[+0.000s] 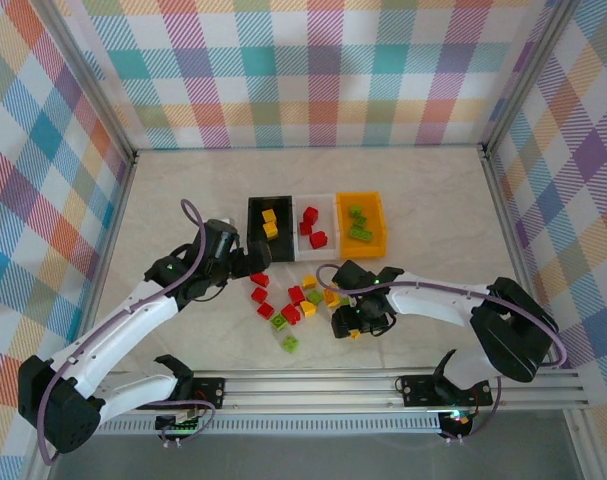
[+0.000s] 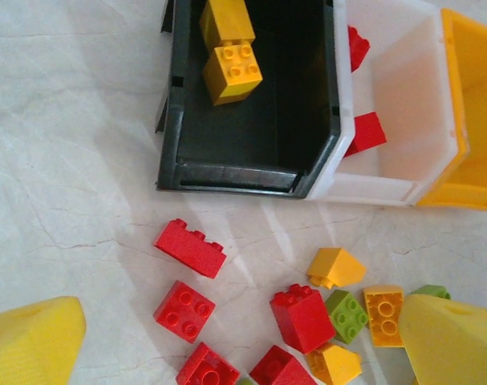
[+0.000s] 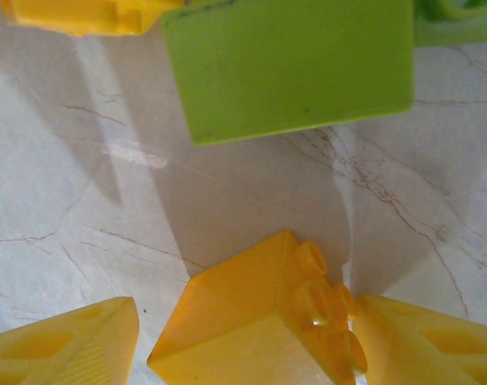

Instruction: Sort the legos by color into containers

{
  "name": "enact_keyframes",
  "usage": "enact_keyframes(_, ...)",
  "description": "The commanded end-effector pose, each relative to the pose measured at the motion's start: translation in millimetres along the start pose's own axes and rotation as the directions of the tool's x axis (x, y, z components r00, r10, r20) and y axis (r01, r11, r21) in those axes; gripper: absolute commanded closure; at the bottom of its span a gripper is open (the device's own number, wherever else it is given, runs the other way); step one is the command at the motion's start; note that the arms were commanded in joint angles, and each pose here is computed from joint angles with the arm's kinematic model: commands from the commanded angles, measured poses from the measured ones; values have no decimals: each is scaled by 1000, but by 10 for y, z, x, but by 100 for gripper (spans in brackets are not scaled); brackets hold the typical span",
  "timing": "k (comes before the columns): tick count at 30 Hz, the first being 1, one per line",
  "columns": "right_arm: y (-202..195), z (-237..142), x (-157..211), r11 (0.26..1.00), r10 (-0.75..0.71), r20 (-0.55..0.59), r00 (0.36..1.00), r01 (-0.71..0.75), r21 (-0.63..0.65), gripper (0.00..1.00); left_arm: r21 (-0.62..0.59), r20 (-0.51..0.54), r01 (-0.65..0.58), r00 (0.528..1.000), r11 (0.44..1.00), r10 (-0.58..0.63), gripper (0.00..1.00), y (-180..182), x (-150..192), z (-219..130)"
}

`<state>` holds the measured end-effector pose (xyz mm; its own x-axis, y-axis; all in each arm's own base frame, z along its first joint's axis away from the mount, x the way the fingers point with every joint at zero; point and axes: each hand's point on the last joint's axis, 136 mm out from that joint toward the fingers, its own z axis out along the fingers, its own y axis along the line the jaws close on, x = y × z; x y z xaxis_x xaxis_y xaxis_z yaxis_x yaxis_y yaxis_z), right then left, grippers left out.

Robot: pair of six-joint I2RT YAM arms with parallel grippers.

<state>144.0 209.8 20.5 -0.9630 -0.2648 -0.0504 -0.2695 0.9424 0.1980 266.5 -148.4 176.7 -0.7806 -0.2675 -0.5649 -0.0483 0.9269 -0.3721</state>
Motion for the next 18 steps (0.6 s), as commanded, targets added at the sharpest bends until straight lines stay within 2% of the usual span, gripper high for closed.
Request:
enact_keyframes(1,-46,53,33,1000,-1,-8,1000,2,27,31,-24,3,10,1000,1000,-10,0,74,44,-23)
enact_keyframes(5,-66,79,16,999,-15,-1,1000,15,38,39,-21,-1,8,1000,1000,-8,0,67,50,-15)
enact_keyframes(11,32,34,-30,999,-38,33,999,39,-16,52,-33,-16,7,1000,999,-8,0,85,75,1)
enact_keyframes(18,218,-385,-140,991,-75,132,988,89,-99,55,-51,-13,-1,1000,999,1,0,157,113,-26)
